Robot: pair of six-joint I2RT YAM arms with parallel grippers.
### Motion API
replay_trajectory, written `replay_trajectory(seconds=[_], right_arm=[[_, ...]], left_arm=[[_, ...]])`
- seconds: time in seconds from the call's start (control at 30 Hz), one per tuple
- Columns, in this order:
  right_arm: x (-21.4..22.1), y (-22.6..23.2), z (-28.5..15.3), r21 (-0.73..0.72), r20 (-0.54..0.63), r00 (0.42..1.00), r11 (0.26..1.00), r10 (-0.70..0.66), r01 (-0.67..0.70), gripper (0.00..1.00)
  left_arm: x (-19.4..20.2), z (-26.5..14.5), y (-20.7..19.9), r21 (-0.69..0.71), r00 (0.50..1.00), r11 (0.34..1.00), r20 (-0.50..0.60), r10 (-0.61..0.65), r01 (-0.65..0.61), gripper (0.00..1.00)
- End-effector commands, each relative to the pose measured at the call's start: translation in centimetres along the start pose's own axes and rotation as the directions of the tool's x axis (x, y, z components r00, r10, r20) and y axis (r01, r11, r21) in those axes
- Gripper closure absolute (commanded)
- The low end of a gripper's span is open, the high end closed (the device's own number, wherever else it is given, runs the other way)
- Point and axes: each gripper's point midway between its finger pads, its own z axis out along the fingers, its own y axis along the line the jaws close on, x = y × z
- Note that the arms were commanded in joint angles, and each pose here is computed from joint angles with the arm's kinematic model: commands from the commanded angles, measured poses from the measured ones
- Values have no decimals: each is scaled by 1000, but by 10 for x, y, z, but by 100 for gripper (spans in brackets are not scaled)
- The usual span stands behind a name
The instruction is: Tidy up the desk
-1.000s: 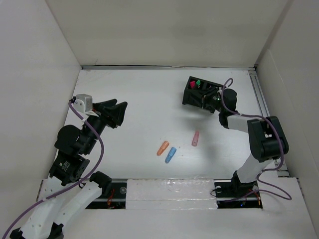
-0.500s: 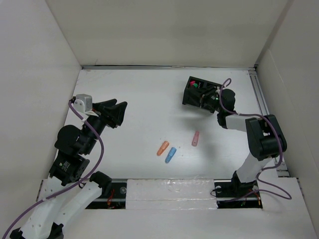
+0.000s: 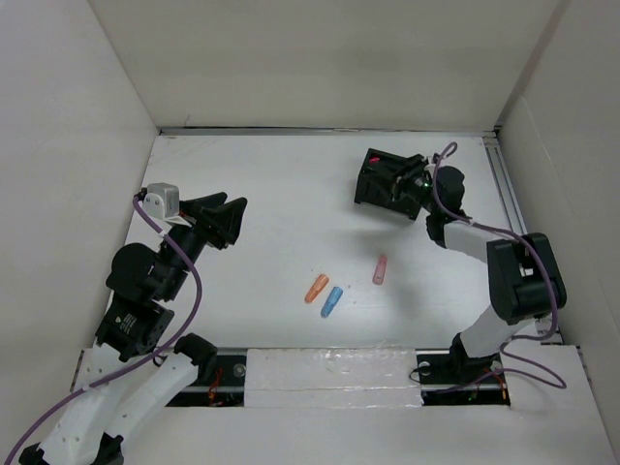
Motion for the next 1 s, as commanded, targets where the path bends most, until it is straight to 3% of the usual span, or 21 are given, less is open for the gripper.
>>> replay_trajectory(seconds=[0.0, 0.1, 0.13, 0.2, 0.23, 0.27, 0.33, 0.37, 0.4, 0.47, 0.5, 0.53, 0.6, 0.77, 0.87, 0.97], right_arm=[[2, 58, -4, -116, 6, 988, 982, -151, 151, 52], [9, 67, -10, -66, 11, 955, 953, -295, 295, 62], [6, 64, -12, -35, 19, 906, 905, -423, 424, 75], [16, 61, -21, 87, -7, 846, 842, -533, 532, 97], [13, 53, -27, 148, -20, 751, 741, -660, 655, 100], [16, 33, -39, 245, -76, 719, 686, -690, 685, 100], [18, 16, -64, 405, -106, 582, 500, -806, 765, 100], [17, -10, -88, 508, -158, 529, 391, -834, 768, 97], [18, -26, -101, 550, -191, 527, 354, -828, 757, 97], [17, -60, -129, 611, -270, 526, 279, -806, 741, 71], [16, -69, -140, 623, -283, 524, 261, -804, 737, 51], [26, -103, -156, 606, -366, 527, 233, -767, 761, 34], [28, -113, -161, 600, -387, 527, 227, -757, 767, 26], [49, -137, -161, 573, -513, 506, 162, -693, 803, 24], [59, -157, -163, 574, -575, 494, 109, -652, 812, 30], [73, -170, -157, 545, -593, 498, 140, -632, 826, 34]], left_arm=[[-6, 1, -1, 5, 1000, 1000, 28, 5, -5, 54], [-4, 2, 1, -4, 1000, 1000, 26, 3, -3, 54], [-5, 2, 1, -2, 1000, 1000, 29, 5, -5, 54], [-5, 1, 0, 5, 1000, 1000, 28, 5, -5, 54], [-5, 1, 0, 4, 1000, 1000, 27, 5, -5, 54], [-5, 1, 0, 5, 1000, 1000, 28, 5, -5, 54], [-3, 3, 0, 6, 1000, 1000, 22, 4, -4, 54], [-1, 3, -2, 14, 1000, 1000, 14, 2, -3, 54], [-1, 4, -2, 14, 1000, 1000, 12, 2, -3, 54], [0, 6, -1, 12, 1000, 1000, 8, 3, -3, 54], [2, 7, -1, 10, 1000, 1000, 2, 3, -3, 54], [4, 9, 0, 8, 1000, 1000, -6, 4, -4, 54], [5, 9, 0, 7, 1000, 1000, -8, 5, -5, 54], [12, 14, 2, -2, 999, 1000, -34, 8, -8, 54], [11, 14, 2, 0, 1000, 1000, -30, 8, -8, 54], [13, 14, 2, -2, 999, 1000, -36, 8, -8, 54]])
